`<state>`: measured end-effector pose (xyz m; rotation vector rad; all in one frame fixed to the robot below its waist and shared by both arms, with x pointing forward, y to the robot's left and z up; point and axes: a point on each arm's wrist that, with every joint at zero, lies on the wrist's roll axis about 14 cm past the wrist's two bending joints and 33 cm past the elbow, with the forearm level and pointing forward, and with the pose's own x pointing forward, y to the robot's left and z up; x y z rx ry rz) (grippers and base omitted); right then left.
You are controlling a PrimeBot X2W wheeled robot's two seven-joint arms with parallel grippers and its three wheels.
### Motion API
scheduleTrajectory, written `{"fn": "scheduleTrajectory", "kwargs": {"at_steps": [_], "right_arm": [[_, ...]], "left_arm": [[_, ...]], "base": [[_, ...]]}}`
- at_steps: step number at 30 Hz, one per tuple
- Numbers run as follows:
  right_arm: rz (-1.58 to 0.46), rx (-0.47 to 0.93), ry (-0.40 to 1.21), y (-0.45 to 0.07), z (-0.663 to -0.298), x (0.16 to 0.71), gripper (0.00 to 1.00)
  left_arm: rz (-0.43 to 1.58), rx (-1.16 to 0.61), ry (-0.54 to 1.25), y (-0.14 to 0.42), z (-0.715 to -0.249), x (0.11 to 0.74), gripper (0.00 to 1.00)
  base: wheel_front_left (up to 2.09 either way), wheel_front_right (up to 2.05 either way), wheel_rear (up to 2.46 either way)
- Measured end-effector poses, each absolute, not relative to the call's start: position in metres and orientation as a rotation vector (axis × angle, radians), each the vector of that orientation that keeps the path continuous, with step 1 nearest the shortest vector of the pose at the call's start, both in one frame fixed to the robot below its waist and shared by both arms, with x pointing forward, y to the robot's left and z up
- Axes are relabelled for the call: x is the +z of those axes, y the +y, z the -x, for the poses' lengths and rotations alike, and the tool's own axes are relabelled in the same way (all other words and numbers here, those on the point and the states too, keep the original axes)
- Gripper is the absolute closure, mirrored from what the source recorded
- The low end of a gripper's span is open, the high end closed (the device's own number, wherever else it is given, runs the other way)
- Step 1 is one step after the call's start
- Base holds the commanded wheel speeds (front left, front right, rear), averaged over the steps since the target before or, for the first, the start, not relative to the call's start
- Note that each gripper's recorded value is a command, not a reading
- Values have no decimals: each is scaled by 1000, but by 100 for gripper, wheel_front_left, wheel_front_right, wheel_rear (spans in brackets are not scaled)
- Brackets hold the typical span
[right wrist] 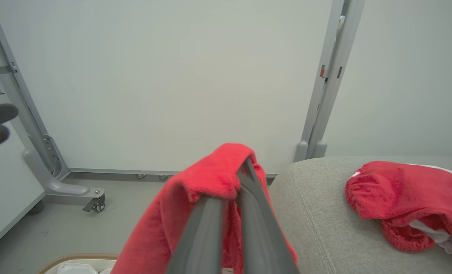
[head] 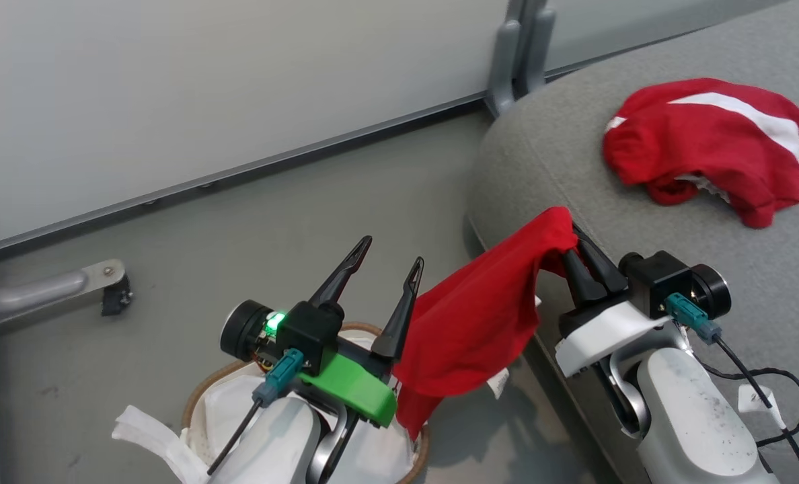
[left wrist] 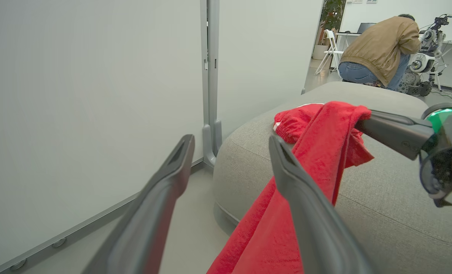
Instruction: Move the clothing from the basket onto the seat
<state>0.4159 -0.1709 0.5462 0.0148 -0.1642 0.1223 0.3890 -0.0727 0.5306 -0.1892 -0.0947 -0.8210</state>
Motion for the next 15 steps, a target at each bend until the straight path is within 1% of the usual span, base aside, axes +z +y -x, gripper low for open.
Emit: {"fn": "scheduleTrajectory", "kwargs": {"at_steps": [1,2,7,11,15], "right_arm": [[-13,85,-163,-184,-411,546,100],[4,-11,-159,-218,-396,546,100],[58,-99,-164,-251,-385,553,100],[171,-147,-224,-284,-394,587,100],[348,-189,-326,-322,-412,649,100]], "left_arm": [[193,-851,-88,-82,-387,529,0],[208,-939,-72,-111,-380,524,0],[219,-1034,-55,-141,-372,518,0],[227,-1082,-34,-157,-371,509,0],[232,-1124,-8,-171,-373,495,0]], "base": [[0,0,0],[0,0,0],[0,0,0],[0,0,0],[0,0,0]]}}
